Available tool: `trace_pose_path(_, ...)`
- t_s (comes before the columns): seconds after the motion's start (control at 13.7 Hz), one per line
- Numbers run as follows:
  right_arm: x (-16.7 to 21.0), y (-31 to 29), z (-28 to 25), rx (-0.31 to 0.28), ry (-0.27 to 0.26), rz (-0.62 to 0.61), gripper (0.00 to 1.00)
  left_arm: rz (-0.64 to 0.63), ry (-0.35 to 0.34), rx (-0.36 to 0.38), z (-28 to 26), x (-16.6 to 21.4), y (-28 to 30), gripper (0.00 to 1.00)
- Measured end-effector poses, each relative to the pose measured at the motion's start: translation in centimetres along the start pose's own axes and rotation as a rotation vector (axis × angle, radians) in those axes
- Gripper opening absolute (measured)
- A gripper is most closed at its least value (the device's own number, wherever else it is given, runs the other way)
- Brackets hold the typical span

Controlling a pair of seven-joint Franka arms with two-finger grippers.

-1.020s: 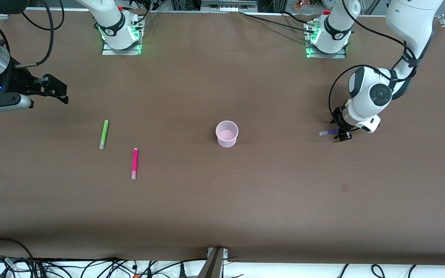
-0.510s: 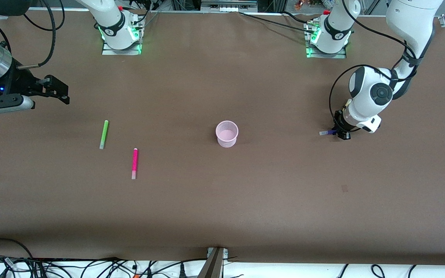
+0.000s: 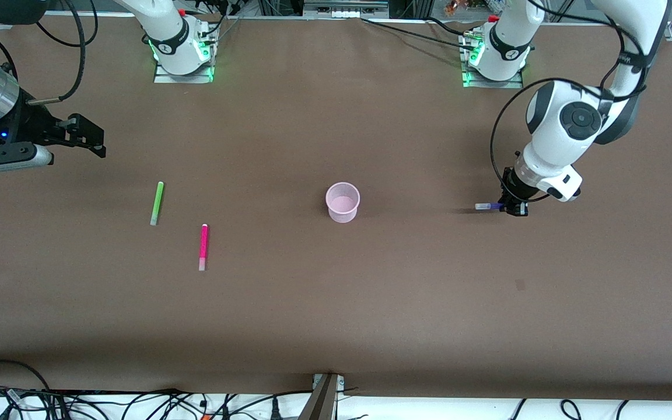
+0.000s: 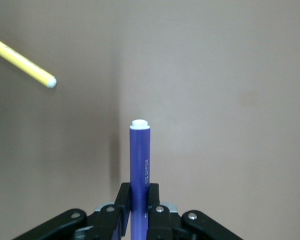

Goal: Organize pens into pink holder with both arms
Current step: 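Carry the blue marker to the pink cup while the right gripper reaches the pink highlighter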

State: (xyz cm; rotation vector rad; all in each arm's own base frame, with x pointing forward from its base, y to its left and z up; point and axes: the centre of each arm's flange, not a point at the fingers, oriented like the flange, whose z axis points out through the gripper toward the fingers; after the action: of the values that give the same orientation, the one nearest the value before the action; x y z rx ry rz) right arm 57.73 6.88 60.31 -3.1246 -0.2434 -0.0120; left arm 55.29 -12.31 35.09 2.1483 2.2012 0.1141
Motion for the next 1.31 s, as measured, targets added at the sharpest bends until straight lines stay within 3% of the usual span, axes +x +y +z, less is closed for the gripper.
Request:
trace_pose_path(0.29, 0.0, 0.0, 0.0, 0.000, 0.000, 0.000, 1.00, 0.152, 0.006, -0.048, -8.0, -8.6, 1.8, 0.18)
trace_pose_path(0.44, 0.0, -0.1, 0.0, 0.000, 0.001, -0.001, 1.00, 0.290, 0.057, -0.078, -8.2, -14.6, -0.3, 0.18)
trace_pose_path(0.66, 0.1, 0.1, 0.2, -0.001, -0.004, 0.002, 1.00, 0.399, 0.109, -0.144, -8.0, -22.8, -3.5, 0.18)
trace_pose_path(0.8, 0.6, 0.1, 1.4, -0.003, -0.024, 0.003, 1.00, 0.453, 0.156, -0.177, -7.2, -26.7, -4.4, 0.18)
trace_pose_path(1.02, 1.3, -0.3, 3.0, -0.005, -0.051, -0.002, 1.00, 0.488, 0.287, -0.220, -3.6, -31.3, -5.9, 0.18)
trace_pose_path(1.31, 1.9, -0.8, 5.5, -0.008, -0.113, -0.011, 1.00, 0.534, 0.404, -0.246, 1.6, -35.8, -7.9, 0.18)
